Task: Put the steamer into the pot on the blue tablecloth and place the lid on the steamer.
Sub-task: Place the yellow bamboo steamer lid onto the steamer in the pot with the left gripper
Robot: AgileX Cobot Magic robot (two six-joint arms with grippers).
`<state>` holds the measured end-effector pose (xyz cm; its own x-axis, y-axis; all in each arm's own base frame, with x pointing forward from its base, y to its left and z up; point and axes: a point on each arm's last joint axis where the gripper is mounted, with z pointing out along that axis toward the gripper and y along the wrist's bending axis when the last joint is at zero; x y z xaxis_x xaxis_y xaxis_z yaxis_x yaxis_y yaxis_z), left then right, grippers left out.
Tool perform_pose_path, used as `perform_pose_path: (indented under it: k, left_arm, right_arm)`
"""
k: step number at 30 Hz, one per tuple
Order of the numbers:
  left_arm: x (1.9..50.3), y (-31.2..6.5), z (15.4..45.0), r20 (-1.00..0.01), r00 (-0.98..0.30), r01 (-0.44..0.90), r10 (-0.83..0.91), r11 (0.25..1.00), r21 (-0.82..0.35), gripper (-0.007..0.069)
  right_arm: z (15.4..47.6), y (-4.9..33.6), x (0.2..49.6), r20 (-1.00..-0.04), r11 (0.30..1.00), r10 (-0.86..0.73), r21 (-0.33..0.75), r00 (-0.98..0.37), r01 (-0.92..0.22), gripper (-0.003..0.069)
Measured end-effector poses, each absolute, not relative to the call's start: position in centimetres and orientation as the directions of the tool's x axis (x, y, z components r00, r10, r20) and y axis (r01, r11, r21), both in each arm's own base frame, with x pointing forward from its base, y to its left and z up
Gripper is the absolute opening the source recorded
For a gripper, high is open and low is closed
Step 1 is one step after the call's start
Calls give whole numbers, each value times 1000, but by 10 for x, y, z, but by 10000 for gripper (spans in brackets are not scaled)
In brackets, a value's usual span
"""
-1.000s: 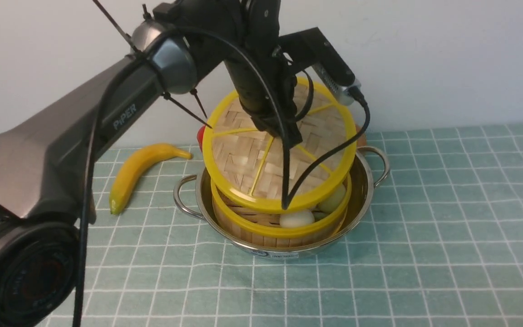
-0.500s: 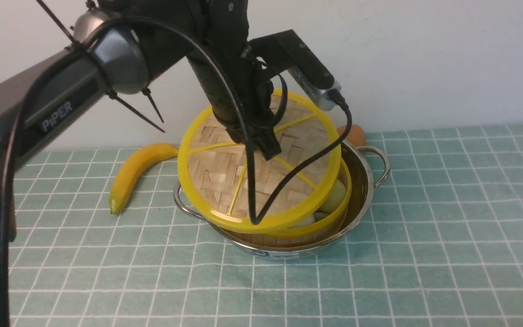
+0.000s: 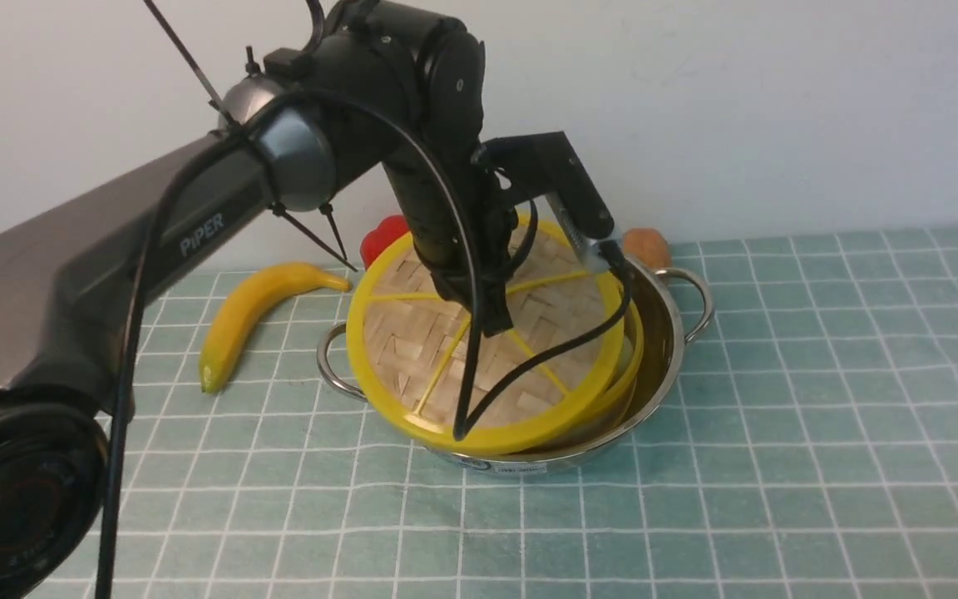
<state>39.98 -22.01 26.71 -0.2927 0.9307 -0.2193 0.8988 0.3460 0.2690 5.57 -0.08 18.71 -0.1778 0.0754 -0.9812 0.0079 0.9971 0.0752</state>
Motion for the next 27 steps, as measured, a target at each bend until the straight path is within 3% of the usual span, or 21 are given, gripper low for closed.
perform_pose_path:
  k: [4, 27]
  left_arm:
    - [404, -223, 269, -258, -270, 889, 928, 343, 303, 118]
    - [417, -231, 247, -261, -189, 898, 947, 274, 344, 118]
  right_arm:
    - [187, -1, 56, -981, 997, 75, 75, -178, 8, 242]
    - [187, -1, 56, -981, 997, 75, 75, -178, 8, 242]
